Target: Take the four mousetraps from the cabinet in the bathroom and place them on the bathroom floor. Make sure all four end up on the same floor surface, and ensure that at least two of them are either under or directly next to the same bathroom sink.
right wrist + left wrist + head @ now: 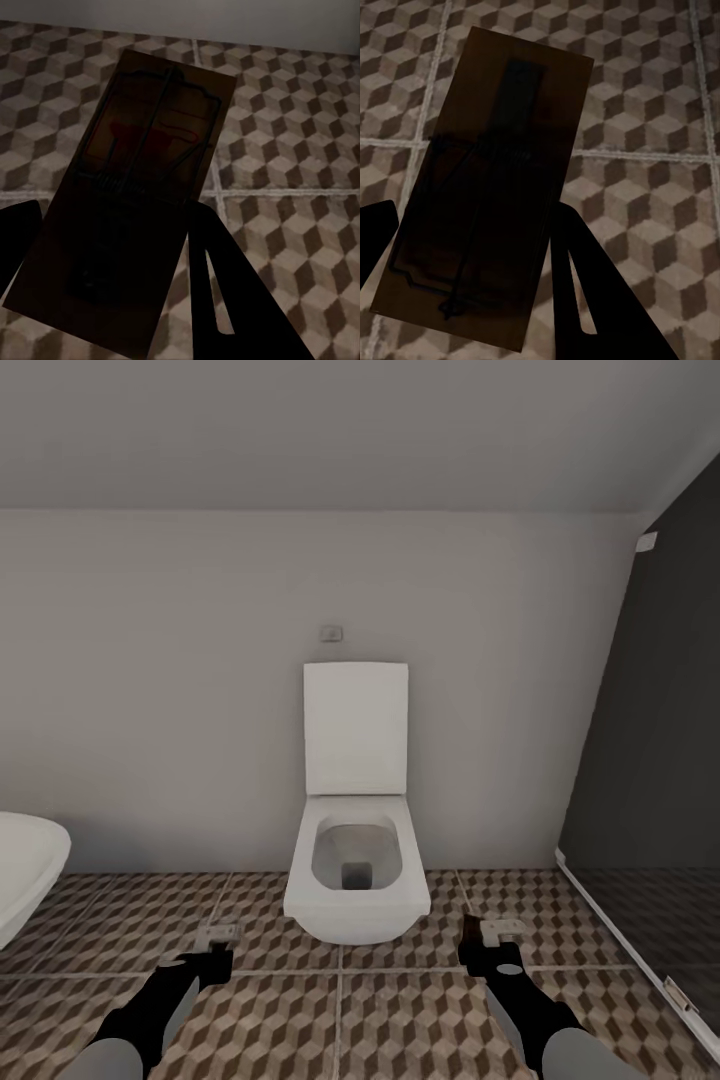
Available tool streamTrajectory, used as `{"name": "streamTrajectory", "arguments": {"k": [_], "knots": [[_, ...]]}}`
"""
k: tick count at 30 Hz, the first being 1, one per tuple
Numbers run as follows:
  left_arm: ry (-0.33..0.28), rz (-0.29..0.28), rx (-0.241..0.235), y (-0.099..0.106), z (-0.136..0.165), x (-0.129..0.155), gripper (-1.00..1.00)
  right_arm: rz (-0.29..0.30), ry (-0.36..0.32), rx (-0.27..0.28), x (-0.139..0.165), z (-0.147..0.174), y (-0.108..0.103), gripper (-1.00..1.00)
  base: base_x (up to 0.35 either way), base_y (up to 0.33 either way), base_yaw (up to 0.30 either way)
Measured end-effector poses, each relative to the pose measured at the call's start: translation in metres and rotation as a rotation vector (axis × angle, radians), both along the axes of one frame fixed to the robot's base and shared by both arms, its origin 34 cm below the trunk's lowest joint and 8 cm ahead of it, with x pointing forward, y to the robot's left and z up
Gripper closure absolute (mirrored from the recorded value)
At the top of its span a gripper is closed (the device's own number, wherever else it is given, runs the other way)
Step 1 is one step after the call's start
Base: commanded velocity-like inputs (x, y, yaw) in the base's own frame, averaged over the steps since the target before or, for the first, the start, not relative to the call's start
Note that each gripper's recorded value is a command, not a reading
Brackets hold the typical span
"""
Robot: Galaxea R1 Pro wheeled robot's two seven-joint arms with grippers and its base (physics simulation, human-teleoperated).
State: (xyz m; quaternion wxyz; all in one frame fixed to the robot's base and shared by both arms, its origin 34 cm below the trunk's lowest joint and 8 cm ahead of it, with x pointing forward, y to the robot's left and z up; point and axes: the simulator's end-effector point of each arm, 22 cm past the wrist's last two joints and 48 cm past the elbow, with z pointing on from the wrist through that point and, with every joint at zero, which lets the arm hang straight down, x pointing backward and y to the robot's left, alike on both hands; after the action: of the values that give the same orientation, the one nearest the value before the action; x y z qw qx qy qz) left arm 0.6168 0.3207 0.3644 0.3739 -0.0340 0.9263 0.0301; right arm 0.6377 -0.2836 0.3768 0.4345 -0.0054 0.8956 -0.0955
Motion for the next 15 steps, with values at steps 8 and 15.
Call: {"name": "streamTrajectory", "arguments": {"k": [8,15], "knots": [[-0.011,-0.004,-0.003,-0.0018,0.0017,0.0019,1.0,0.001,-0.001,0.002,0.0002,0.0003,0.0014,1.0,0.0,0.0,0.0],[-0.012,-0.004,-0.004,-0.002,0.0019,0.002,1.0,0.002,-0.001,0.004,0.0004,0.0003,0.0032,1.0,0.0,0.0,0.0]]}}
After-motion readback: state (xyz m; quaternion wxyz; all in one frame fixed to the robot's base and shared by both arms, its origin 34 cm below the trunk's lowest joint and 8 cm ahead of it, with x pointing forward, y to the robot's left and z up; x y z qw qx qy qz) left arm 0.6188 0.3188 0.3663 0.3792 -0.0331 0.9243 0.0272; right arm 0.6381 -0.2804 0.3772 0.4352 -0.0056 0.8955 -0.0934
